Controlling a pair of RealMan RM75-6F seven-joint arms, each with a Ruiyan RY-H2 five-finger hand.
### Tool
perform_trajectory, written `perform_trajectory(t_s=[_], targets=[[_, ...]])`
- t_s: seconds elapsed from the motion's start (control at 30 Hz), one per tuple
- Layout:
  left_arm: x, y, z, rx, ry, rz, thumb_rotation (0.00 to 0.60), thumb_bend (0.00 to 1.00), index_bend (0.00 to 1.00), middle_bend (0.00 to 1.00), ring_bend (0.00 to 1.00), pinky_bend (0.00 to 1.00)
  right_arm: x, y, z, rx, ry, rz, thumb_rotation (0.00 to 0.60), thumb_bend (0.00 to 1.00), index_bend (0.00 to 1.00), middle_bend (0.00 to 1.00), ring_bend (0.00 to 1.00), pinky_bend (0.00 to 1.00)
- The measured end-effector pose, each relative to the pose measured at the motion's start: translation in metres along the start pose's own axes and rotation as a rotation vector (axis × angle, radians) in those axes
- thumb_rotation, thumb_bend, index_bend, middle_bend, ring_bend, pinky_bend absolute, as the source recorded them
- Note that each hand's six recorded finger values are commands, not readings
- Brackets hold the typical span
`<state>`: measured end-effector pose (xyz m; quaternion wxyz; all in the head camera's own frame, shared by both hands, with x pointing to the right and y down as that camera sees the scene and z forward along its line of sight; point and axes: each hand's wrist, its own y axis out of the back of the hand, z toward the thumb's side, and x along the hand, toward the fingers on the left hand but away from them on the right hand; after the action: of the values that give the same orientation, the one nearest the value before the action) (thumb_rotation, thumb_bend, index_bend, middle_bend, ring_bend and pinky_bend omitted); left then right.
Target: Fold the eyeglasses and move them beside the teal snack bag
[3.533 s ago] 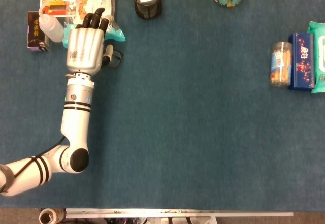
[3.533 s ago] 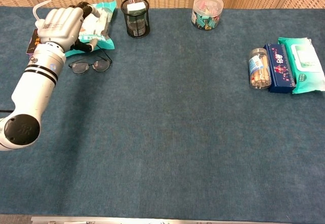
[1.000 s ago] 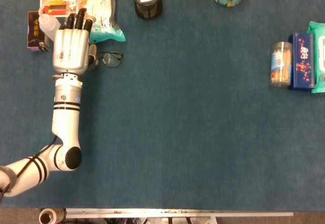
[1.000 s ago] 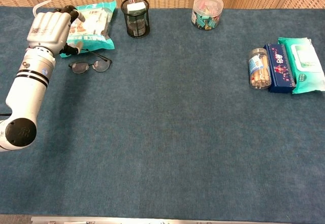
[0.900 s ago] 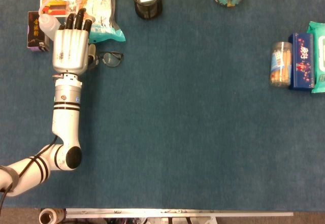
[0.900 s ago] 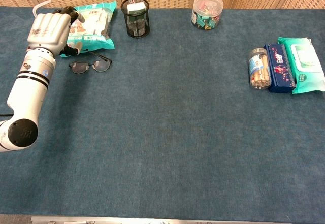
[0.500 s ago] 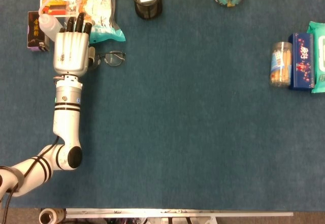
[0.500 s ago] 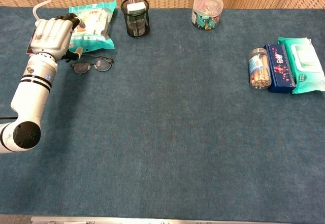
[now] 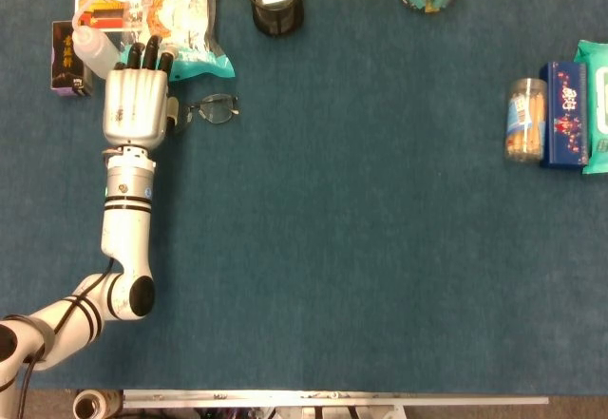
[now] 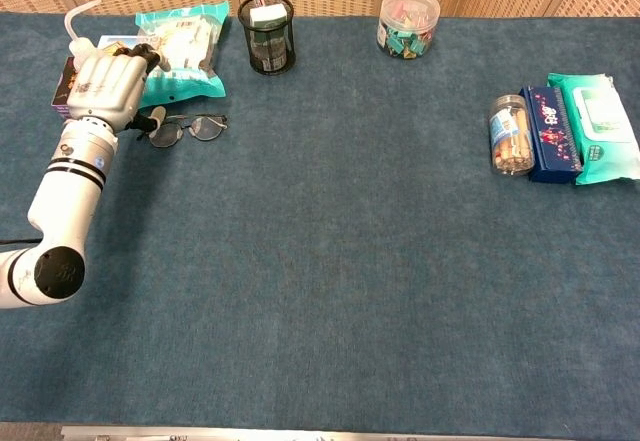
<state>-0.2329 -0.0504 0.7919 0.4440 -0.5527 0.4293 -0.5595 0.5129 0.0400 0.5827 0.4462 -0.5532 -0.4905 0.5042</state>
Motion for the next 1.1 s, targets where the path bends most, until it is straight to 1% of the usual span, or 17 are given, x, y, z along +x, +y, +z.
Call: perform_trajectory(t_s=[0.27,0.6,0.7,0.83,1.0,1.03,1.1], targets=[[-0.002,-0.005,-0.003,0.001,0.005,-0.005,0.600,0.36,0.23,0.18,0.19,0.46,0.001,-0.001,0.000,-0.001,-0.001,0.003,0.600,0.17,0.23,0.34,0.32,0.54],[-0.005,-0.007,-0.007,-0.010,0.014,0.010,0.600,0.36,0.23,0.17,0.19,0.46,0.000,-0.002,0.001,0.000,0.001,0.004,0.600,0.17,0.23,0.34,0.32,0.54],[-0.006,-0.002,-0.008,-0.023,0.016,0.027,0.600,0.36,0.23,0.17,0.19,0.46,0.000,-0.001,0.001,-0.001,0.001,0.003,0.600,0.17,0.23,0.34,0.32,0.54],[-0.010,0.009,-0.009,-0.054,0.010,0.062,0.600,0.36,0.24,0.18,0.20,0.46,0.000,-0.001,0.002,-0.005,0.005,0.000,0.600,0.17,0.23,0.34,0.32,0.54],[-0.022,0.027,-0.008,-0.111,-0.023,0.106,0.600,0.36,0.33,0.25,0.25,0.47,0.000,0.000,0.002,-0.006,0.008,-0.003,0.600,0.17,0.23,0.34,0.32,0.54],[-0.026,0.032,-0.008,-0.127,-0.038,0.117,0.600,0.37,0.35,0.26,0.26,0.49,0.000,0.000,0.003,-0.006,0.009,-0.004,0.600,0.17,0.23,0.34,0.32,0.54],[-0.033,0.039,-0.008,-0.145,-0.067,0.130,0.600,0.44,0.39,0.30,0.29,0.52,0.000,0.000,0.003,-0.007,0.011,-0.006,0.600,0.17,0.23,0.34,0.32,0.54]])
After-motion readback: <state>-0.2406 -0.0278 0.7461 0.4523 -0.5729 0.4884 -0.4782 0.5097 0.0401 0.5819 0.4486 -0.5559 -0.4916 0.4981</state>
